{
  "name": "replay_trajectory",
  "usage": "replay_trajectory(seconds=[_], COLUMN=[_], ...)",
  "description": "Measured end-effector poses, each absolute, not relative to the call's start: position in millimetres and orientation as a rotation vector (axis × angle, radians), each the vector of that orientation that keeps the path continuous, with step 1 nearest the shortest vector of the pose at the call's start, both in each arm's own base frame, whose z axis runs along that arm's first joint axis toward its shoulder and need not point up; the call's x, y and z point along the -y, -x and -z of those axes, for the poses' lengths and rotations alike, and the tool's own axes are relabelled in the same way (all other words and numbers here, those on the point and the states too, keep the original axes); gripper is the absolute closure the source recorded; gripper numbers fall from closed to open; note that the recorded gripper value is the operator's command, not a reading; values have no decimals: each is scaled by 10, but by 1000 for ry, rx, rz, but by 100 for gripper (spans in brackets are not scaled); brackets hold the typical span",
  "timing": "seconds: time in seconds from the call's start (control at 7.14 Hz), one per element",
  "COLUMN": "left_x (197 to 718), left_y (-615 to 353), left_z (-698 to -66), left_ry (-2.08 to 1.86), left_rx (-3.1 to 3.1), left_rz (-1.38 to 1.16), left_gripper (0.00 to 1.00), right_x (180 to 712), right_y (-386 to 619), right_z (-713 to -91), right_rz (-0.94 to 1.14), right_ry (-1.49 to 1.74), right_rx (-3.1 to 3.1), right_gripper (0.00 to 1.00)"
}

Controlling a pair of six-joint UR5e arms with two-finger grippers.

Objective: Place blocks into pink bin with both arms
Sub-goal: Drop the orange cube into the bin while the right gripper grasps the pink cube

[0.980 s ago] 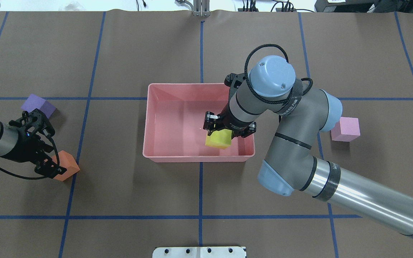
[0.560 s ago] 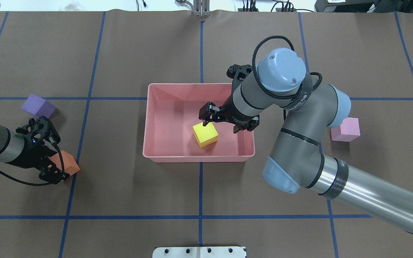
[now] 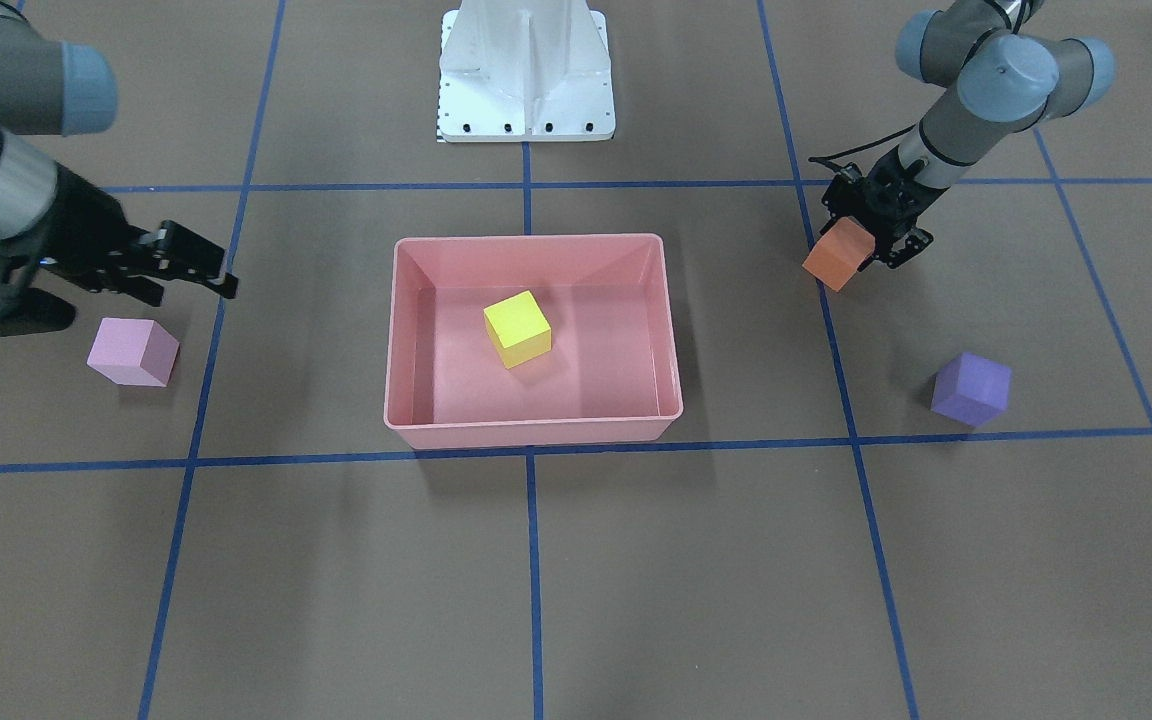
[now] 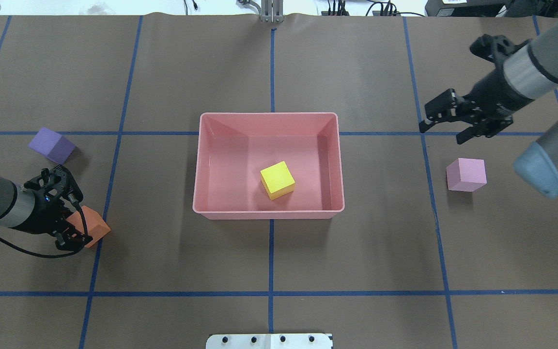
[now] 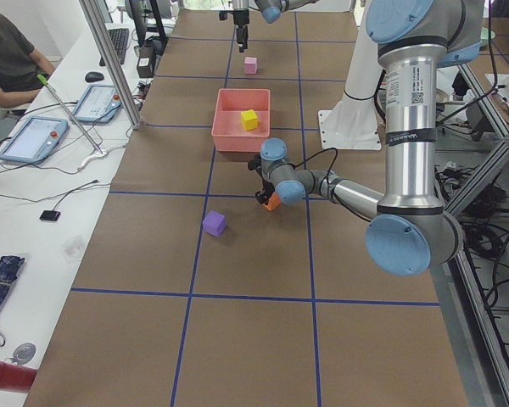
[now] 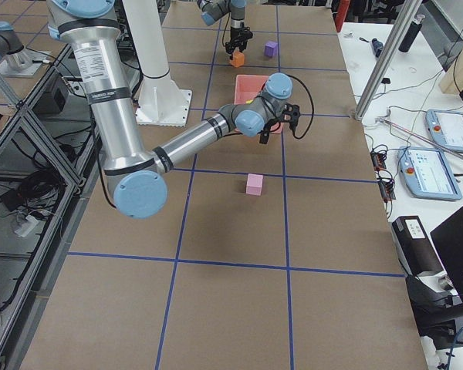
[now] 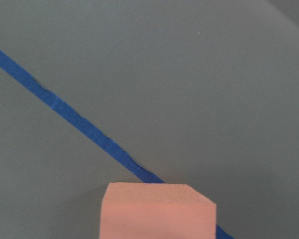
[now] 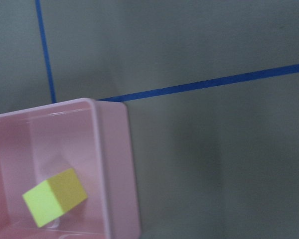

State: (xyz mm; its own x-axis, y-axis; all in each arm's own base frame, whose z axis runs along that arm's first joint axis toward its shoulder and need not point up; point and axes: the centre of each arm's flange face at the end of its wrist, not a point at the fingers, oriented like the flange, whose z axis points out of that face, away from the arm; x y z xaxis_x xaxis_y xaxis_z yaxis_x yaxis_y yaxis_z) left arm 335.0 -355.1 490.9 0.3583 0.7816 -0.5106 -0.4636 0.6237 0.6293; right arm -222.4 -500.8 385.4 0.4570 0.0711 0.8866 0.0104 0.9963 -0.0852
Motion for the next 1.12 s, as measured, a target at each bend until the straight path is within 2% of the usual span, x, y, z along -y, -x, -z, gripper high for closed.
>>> replay_trajectory(seconds=[0.42, 0.84, 1.12], left_x=[3651, 4321, 4693], left_y=[-3072, -2933, -3199], left_z=[-4511, -3361, -2538], left_ry=[-422, -425, -380], left_rx=[-995, -1175, -1206], left_rz=[-809, -589, -489], left_gripper=[100, 100, 100], right_x=[4793, 4763, 4782], right_y=[1794, 2127, 2371], right_z=[-4842, -5239, -5204], right_rz=[45, 26, -20], right_ry=[13, 103, 152], right_rx=[956, 893, 886], right_gripper=[1, 1, 1])
